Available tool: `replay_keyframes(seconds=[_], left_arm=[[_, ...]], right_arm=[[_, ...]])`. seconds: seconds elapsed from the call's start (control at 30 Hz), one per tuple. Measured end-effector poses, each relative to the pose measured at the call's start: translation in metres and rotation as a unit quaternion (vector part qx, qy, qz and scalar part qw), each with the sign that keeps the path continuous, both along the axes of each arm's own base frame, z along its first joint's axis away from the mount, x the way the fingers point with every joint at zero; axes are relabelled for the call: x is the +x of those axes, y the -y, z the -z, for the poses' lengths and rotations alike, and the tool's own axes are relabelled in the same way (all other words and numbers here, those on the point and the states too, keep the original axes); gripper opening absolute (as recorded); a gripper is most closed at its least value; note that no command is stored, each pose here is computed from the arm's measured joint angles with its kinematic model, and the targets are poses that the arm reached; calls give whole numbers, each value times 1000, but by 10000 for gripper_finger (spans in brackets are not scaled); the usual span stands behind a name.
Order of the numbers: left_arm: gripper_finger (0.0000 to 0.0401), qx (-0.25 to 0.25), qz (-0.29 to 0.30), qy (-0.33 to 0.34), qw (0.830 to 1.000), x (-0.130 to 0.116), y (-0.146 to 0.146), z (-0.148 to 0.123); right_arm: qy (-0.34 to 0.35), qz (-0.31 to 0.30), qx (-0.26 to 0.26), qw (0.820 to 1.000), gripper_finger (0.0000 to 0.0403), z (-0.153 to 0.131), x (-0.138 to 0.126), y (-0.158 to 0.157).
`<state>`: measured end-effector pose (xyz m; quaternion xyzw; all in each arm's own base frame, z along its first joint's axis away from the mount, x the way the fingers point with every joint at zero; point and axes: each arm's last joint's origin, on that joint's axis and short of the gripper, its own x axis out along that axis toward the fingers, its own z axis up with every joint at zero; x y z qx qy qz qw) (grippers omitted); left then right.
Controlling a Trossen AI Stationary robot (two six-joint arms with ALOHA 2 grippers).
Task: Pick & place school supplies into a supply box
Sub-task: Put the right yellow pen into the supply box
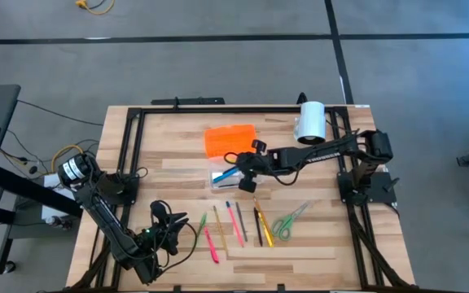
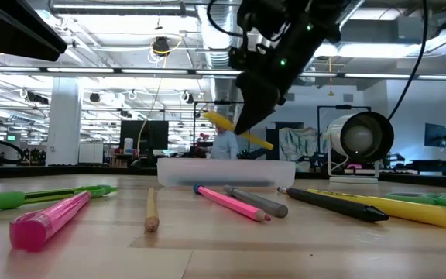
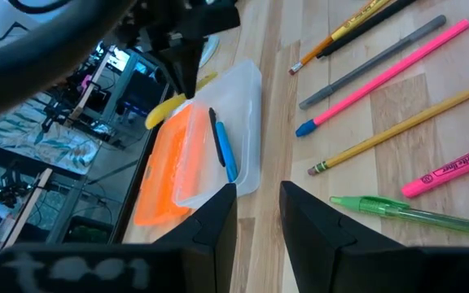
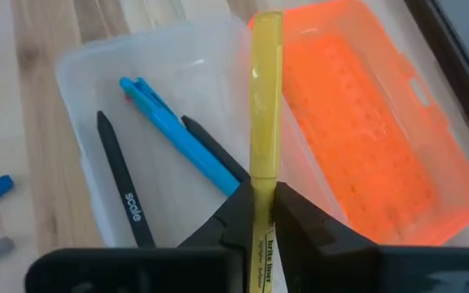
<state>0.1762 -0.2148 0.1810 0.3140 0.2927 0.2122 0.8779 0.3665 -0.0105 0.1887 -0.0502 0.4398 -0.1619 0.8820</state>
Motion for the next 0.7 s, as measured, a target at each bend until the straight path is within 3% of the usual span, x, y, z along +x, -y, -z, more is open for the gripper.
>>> replay_keyframes(seconds=[0.47,0.63,0.7], left_arm=[[87,0,0,0,1000,0,0,0],[87,0,0,0,1000,0,0,0],[87,0,-1,0,1000,0,0,0]], right_arm=[[15,-18,13,1000,31,3,1,1],[-14,-44,-2,999,32,21,5,0],[5,-52,-10,999,30,26,14,0]])
